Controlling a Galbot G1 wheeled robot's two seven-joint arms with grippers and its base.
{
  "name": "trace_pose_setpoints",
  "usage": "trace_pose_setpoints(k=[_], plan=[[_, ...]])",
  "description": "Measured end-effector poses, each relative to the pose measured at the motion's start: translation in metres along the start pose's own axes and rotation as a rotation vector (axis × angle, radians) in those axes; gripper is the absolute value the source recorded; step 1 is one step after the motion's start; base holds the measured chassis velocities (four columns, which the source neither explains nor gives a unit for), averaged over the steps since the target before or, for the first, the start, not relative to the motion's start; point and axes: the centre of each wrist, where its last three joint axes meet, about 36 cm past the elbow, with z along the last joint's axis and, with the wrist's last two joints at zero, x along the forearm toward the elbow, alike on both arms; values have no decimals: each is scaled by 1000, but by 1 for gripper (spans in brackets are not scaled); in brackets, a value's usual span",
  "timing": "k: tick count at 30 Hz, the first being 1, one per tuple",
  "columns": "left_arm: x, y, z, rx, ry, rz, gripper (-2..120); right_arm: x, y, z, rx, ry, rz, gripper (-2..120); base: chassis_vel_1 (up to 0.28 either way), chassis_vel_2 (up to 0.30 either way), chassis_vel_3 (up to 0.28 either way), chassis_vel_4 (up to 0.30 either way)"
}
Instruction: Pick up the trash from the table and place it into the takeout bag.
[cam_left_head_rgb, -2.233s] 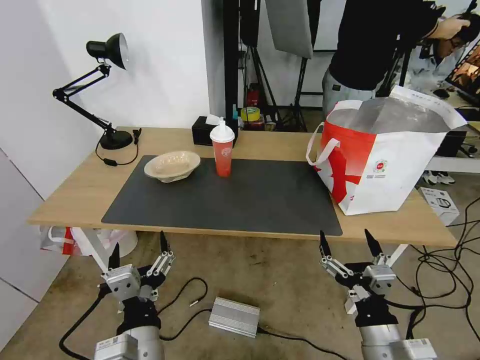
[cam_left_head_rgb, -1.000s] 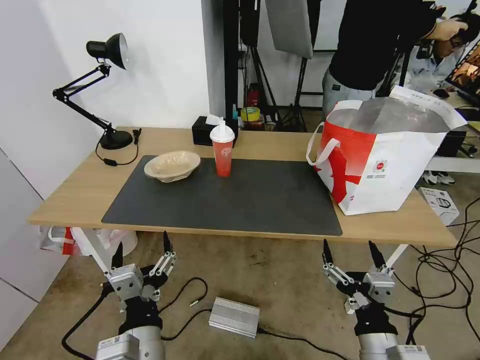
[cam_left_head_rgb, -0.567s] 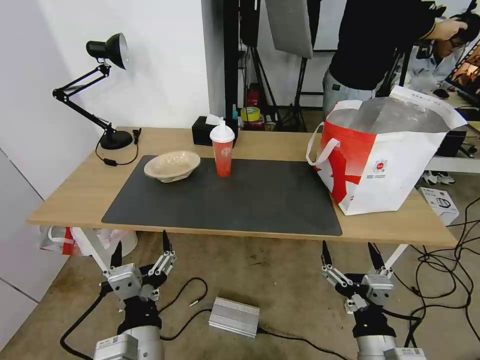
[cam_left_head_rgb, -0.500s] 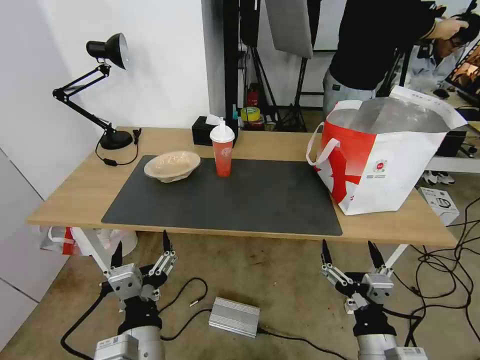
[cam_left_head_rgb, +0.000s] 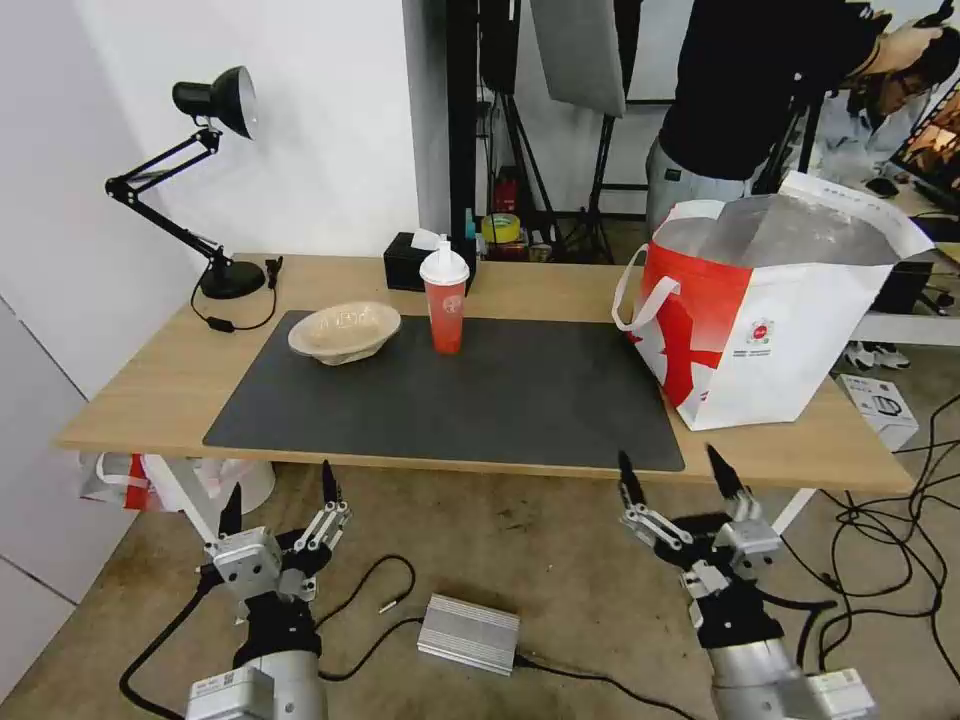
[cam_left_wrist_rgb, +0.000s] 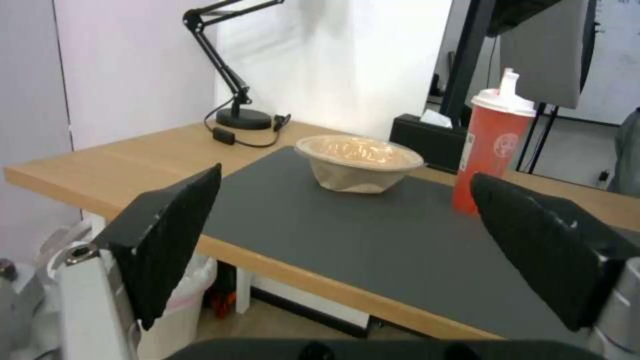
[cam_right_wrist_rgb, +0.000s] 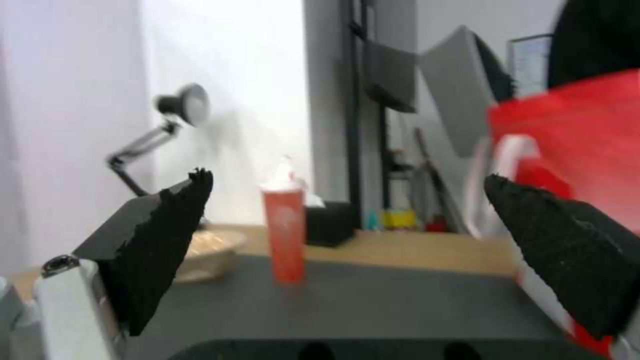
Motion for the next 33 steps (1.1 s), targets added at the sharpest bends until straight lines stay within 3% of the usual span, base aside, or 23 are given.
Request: trace_pose_setpoints(k=[14, 33], plan=[[-1, 2, 4, 13, -8, -2, 100, -50, -18, -17, -53, -50, -148, 100, 0, 0, 0, 0], [-6, 6, 9, -2, -15, -5, 100, -112, -20, -27, -116, 62, -290, 100, 0, 0, 0, 0]])
